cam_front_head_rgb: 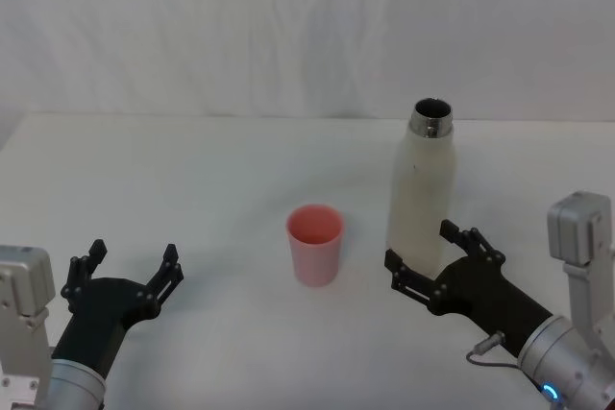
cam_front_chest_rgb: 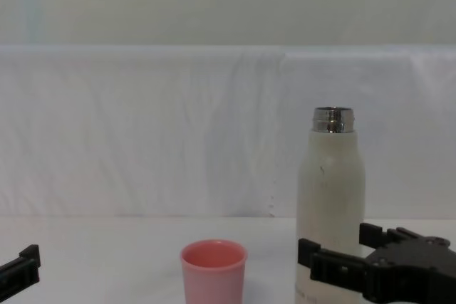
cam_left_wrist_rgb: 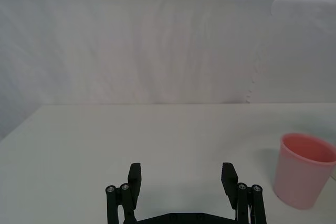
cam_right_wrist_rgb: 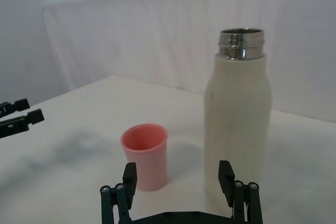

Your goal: Grasp the thermos with one hand and pour water into the cup lid.

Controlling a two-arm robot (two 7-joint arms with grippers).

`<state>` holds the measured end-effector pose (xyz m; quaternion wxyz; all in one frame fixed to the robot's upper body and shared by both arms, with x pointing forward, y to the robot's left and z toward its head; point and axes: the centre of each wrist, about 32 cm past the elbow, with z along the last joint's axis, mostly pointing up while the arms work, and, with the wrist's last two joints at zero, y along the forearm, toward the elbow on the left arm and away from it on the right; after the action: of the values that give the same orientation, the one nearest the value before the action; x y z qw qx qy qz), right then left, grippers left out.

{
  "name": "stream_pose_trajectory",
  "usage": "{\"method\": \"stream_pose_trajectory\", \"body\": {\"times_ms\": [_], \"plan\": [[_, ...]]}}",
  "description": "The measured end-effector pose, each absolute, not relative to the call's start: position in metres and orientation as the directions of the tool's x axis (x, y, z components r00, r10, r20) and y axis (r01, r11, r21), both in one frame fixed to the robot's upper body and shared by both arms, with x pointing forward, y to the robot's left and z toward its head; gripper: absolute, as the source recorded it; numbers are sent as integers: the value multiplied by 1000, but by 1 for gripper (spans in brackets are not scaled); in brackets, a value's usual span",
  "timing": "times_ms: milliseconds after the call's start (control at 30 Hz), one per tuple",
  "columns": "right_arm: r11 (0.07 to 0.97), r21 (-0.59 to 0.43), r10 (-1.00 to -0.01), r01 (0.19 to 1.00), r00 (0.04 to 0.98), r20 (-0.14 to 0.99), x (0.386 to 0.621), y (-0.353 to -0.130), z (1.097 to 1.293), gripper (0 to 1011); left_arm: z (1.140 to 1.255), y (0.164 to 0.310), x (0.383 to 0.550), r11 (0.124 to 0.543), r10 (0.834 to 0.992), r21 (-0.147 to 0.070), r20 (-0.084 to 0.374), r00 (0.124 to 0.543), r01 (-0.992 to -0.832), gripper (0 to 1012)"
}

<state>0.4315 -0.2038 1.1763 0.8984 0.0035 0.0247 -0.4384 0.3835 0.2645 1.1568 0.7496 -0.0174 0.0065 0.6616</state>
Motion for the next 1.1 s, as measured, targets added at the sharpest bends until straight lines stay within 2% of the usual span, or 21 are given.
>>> {"method": "stream_pose_trajectory", "body": {"times_ms": [1100], "plan": [[619,-22,-785,785,618,-48,432,-202,1173,1001,1157,265,384,124,992,-18,-33,124,-992,1001]]}}
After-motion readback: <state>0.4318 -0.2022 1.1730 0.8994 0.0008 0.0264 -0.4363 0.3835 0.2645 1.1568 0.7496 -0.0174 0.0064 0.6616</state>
